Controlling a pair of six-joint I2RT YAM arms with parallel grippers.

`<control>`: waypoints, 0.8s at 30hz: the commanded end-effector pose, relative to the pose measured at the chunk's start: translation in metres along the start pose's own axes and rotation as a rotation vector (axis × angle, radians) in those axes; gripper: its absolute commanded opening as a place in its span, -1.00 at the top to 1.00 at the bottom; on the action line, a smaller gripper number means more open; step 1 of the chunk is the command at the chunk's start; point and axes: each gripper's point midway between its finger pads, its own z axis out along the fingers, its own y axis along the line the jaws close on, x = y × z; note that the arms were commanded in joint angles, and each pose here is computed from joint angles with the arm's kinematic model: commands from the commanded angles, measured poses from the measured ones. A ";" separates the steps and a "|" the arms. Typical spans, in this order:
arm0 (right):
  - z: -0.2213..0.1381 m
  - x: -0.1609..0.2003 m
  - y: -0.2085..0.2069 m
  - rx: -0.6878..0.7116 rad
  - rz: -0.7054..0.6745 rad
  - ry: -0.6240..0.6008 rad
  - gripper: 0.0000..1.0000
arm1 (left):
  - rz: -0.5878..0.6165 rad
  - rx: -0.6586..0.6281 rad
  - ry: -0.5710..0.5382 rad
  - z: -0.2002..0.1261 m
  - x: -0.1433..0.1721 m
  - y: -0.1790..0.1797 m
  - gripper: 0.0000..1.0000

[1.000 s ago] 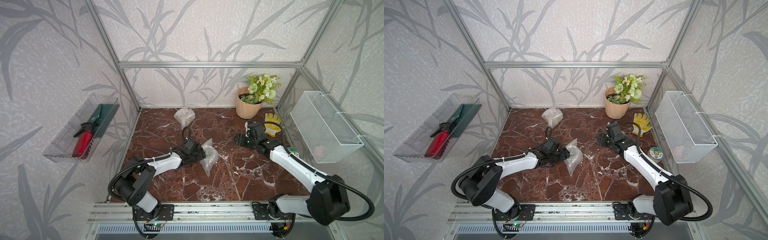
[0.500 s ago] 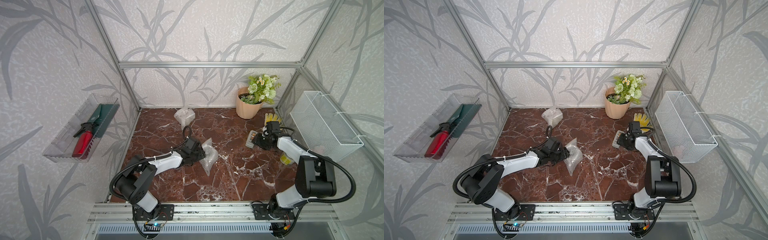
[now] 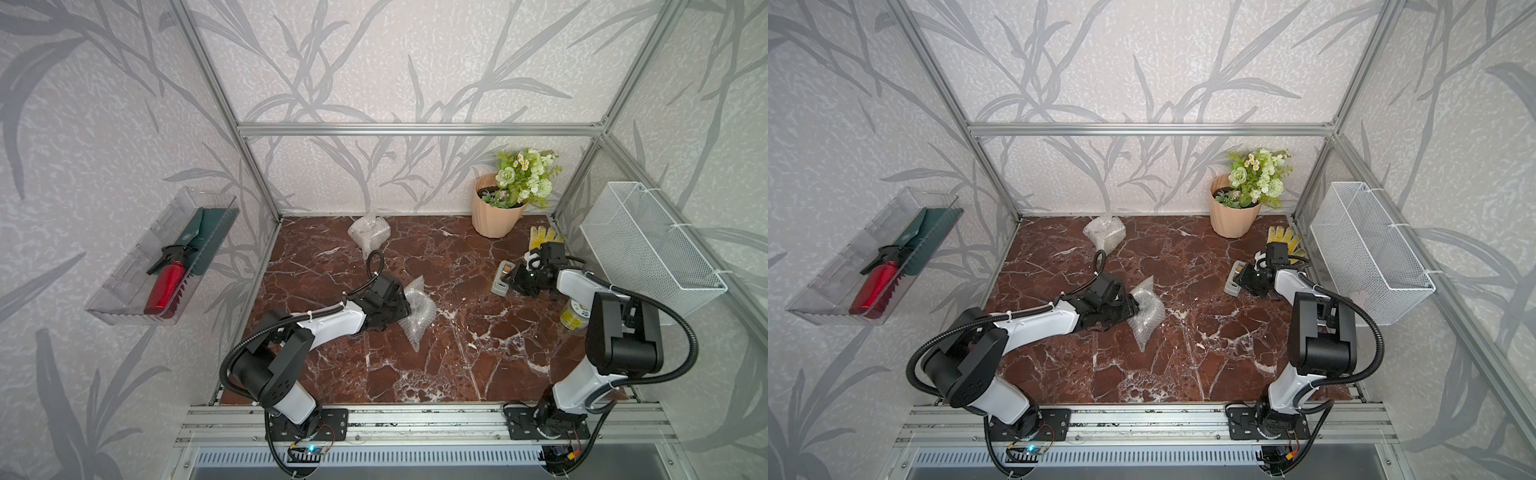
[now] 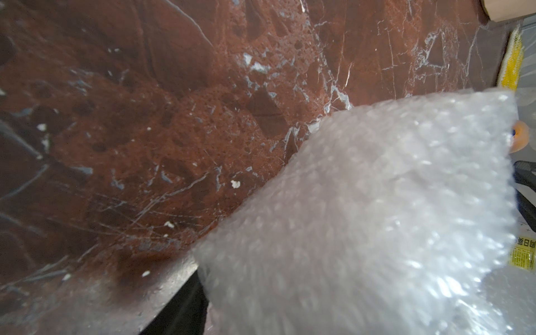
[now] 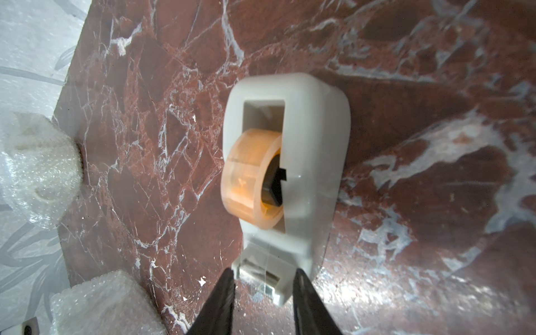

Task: Wrap mugs in bubble wrap
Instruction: Tear off the tape using the Tape Cutter.

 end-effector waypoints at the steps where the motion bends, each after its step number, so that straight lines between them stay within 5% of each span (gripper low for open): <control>1: 0.005 -0.010 0.005 -0.054 0.012 0.000 0.32 | 0.002 -0.183 0.038 0.003 0.013 0.045 -0.28; 14: 0.024 -0.003 -0.002 -0.163 0.128 0.045 0.46 | 0.003 -0.196 0.037 0.002 0.014 0.049 -0.27; 24: 0.030 0.003 -0.016 -0.208 0.205 0.037 0.78 | 0.004 -0.208 0.029 -0.002 0.013 0.050 -0.27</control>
